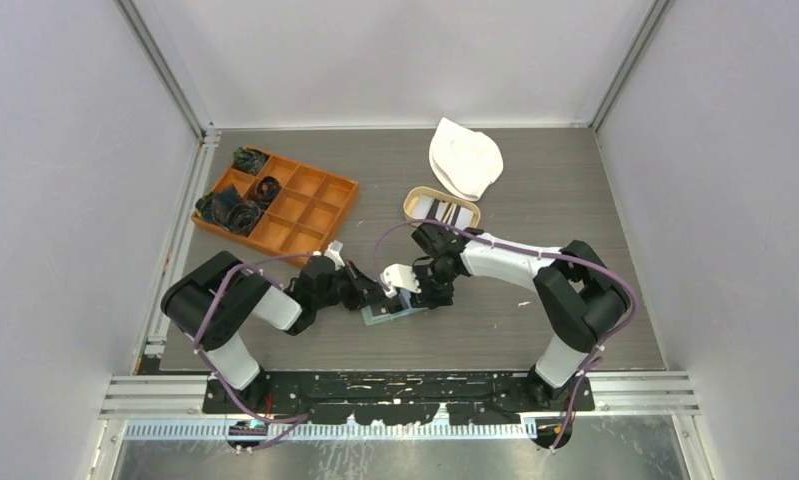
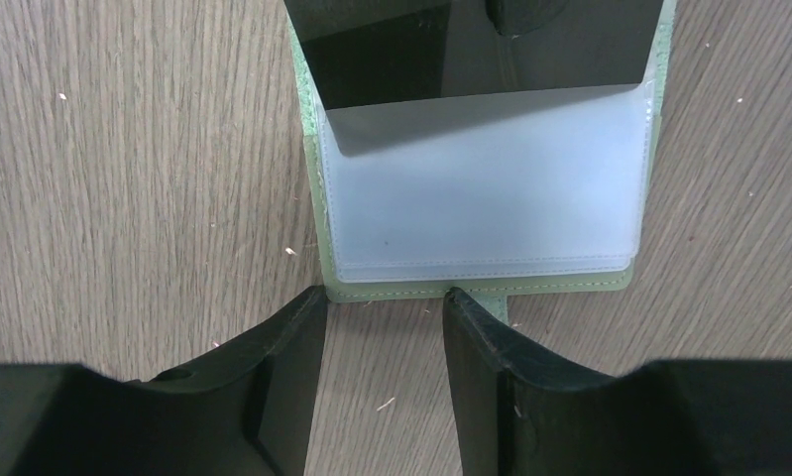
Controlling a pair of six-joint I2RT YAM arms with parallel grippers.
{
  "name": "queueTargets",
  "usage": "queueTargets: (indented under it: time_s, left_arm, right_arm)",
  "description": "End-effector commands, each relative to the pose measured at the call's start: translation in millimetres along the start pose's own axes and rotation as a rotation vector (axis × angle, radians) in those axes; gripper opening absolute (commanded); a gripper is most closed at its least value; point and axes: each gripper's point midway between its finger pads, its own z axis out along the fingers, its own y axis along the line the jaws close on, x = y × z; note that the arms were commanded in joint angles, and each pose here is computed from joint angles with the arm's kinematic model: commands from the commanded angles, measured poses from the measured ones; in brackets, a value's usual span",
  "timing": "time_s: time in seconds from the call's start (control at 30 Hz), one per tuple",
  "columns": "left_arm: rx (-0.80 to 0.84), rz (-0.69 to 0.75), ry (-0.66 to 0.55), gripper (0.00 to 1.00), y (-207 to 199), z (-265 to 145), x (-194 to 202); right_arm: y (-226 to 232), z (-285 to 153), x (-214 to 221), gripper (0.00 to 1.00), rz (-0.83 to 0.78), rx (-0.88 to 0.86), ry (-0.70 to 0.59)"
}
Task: Put the credit cards into the card holder
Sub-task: Insert the credit card into the card holder.
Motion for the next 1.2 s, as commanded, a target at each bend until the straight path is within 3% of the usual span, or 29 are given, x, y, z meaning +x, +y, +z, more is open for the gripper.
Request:
queueTargets:
  time_s: [0.0,0.37,0.6,0.97,1.1,1.17]
  left_arm:
    - [-0.082,-0.023,0.052,0.00,22.5,-1.8,12.5]
    - [-0.057,-0.017,0.072,0.01,12.9,9.9,10.2]
    - [-0.062,-0.001,0.077,0.10,11.2,11.7,8.8]
    - [-0.053,-0.010,0.096,0.16,15.7,16.5,9.9]
    - [-0.056,-0.010,0.096,0.16,16.9,16.0,9.5]
    - [-0.057,-0.009,0.095,0.16,17.6,15.8,9.0]
  right_arm:
    - [0.6,6.4,-5.8,0.52,-0.035,-0.018,-0.001]
    - [1.5,7.2,-7.8,0.52,-0.041,-0.019,0.003]
    - [-0.4,3.6,-10.8,0.52,-0.028,-0.013,0.001]
    - [9.4,-38.8,-37.2,0.61,-0.036,-0.030,-0.065]
    - [18.9,-49.7,-49.0,0.57,-0.036,-0.076,-0.109]
    - [22.4,-54.6,-62.1,0.49,-0.028,-0.088,-0.170]
